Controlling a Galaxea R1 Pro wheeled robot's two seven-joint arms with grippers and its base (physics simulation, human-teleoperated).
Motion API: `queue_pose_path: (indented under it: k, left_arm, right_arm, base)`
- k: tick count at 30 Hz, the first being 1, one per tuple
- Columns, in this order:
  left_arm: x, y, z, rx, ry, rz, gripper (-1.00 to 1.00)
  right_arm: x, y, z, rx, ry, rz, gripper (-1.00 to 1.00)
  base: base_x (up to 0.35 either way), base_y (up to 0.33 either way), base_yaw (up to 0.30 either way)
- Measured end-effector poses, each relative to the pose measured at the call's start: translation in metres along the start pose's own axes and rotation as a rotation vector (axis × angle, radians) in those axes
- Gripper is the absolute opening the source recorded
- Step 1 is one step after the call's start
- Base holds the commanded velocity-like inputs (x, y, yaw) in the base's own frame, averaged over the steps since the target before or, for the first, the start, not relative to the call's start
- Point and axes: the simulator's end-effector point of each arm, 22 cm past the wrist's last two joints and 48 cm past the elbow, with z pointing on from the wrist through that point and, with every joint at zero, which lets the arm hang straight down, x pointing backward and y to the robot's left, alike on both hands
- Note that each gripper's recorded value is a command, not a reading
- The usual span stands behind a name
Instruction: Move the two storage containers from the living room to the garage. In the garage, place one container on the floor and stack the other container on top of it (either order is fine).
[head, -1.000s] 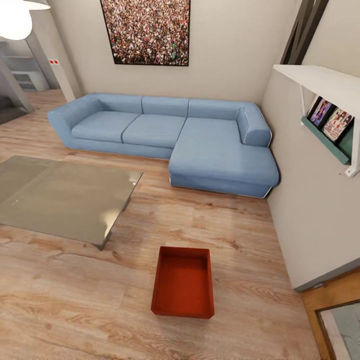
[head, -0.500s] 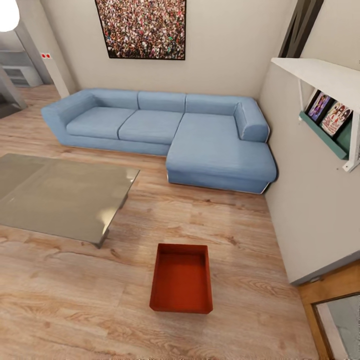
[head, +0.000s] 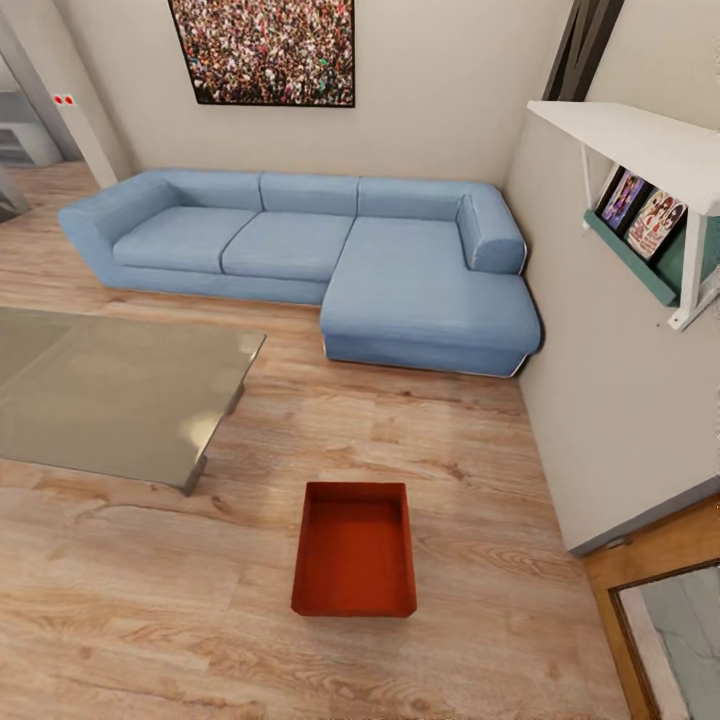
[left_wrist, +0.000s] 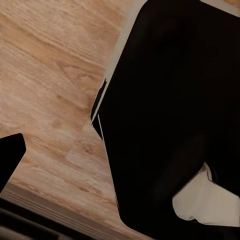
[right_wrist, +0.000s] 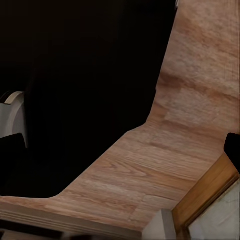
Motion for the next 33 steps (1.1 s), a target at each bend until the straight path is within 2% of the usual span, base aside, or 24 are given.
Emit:
queue_pose_path:
  k: [10, 24, 33]
  left_arm:
    - [0.006, 0.003, 0.001, -0.007, 0.014, 0.000, 1.00]
    - [0.011, 0.005, 0.003, -0.013, 0.028, 0.001, 1.00]
    - [0.012, 0.005, 0.003, -0.014, 0.029, 0.001, 1.00]
  right_arm:
    - [0.006, 0.001, 0.001, -0.003, 0.015, -0.003, 1.00]
    - [0.012, 0.002, 0.001, -0.008, 0.029, -0.015, 1.00]
    - [0.012, -0.001, 0.001, -0.005, 0.027, -0.021, 1.00]
  base:
    - [0.000, -0.020, -0.085]
    - [0.000, 0.000, -0.006]
    - [0.000, 0.000, 0.212]
